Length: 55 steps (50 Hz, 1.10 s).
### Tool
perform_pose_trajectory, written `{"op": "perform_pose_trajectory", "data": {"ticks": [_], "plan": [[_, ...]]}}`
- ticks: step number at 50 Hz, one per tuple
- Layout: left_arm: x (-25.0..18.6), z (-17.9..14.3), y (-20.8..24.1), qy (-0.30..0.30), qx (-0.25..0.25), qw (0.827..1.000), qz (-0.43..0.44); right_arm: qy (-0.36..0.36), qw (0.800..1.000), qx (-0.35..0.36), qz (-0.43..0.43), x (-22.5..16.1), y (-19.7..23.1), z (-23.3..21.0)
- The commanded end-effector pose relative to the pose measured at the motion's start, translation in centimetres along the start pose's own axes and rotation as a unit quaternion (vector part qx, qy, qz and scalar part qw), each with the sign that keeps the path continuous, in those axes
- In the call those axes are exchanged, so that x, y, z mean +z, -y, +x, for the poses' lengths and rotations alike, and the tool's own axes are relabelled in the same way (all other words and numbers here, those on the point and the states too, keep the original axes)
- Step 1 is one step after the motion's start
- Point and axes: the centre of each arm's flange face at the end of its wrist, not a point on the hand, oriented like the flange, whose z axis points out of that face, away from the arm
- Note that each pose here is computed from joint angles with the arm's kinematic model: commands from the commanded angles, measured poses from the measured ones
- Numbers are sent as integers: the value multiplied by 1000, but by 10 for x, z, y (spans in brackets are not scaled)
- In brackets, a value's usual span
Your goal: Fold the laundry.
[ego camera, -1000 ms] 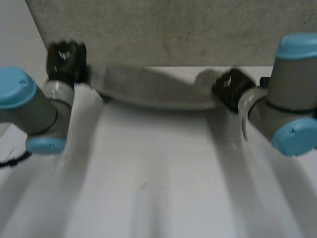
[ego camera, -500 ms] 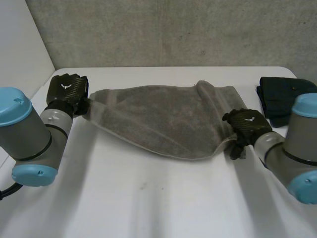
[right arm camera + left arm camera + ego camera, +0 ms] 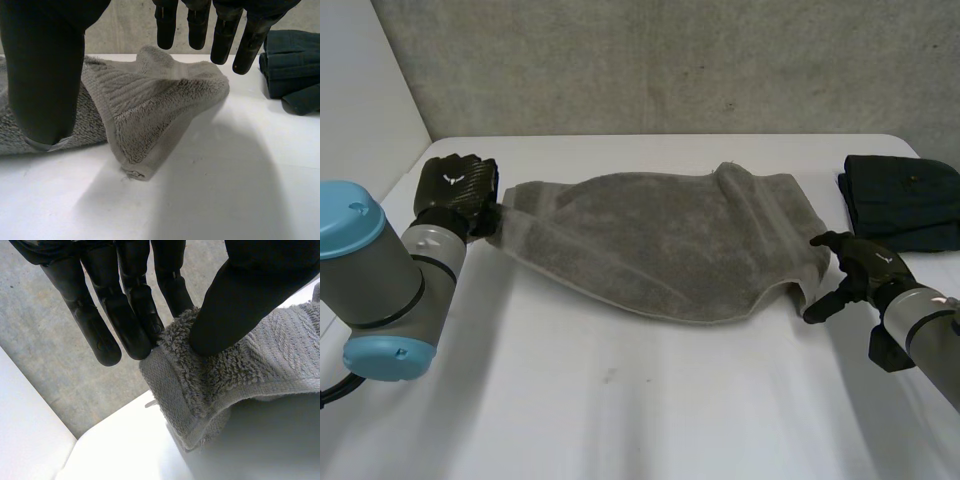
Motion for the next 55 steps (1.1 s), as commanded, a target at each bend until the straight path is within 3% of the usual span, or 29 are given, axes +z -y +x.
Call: {"op": "perform_pose_trajectory", "data": {"ticks": [1,22,30,34,39,42,43,46,49,53,55], "plan": [[1,0,-1,0,0,1000,0,19,1000,5,19,12,-7,-10],[1,-2,0,3,0,1000,0,0,999,-34,33,44,-15,-5],[-1,-5,8,6,4,1000,6,-3,986,-154,64,37,11,-9],[-12,-10,28,7,9,1000,13,13,959,-276,72,16,36,-22],[-36,-17,49,-1,22,1000,-8,36,899,-436,-20,-30,44,-25],[-57,-23,53,-10,66,997,-48,48,870,-486,-66,-51,44,-25],[-63,-24,52,-16,82,995,-61,61,851,-513,-96,-66,42,-26],[-91,-23,47,-55,166,978,-117,88,818,-549,-149,-91,37,-27],[-119,-19,35,-107,235,951,-170,106,799,-565,-178,-105,34,-26],[-140,-12,24,-152,265,931,-199,126,778,-581,-204,-115,28,-24],[-143,-9,21,-160,261,930,-203,133,771,-587,-205,-114,25,-25]]}}
